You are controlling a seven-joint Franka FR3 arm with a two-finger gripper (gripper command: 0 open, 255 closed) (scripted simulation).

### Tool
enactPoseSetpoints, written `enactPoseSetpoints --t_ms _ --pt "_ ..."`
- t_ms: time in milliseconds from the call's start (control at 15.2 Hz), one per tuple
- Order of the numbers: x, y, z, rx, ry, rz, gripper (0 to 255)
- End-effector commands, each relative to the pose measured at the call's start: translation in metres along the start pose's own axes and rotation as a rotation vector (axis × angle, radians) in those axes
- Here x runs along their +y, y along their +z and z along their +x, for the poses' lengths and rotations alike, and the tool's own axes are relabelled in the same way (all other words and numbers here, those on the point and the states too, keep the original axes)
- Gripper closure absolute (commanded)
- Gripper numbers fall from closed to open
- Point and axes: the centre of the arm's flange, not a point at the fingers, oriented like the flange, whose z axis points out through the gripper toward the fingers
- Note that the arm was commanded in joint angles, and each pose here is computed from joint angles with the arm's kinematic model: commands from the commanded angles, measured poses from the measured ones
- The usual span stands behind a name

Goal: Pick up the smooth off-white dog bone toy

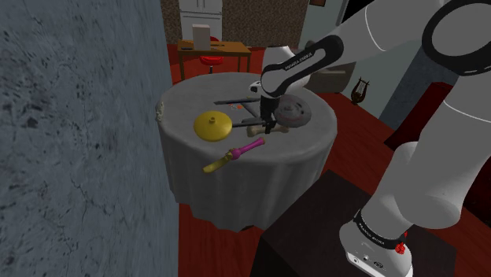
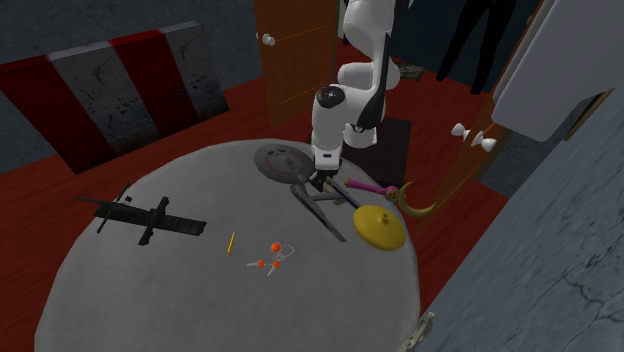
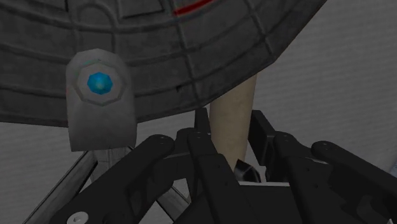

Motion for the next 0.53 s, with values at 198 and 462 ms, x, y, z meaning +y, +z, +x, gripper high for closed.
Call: enactPoseSetpoints --t_ms 198,462 --pt "-0.003 -0.001 -0.002 -0.006 0.001 0.010 255" --pt "-0.004 -0.022 -0.003 -0.006 0.001 0.010 255"
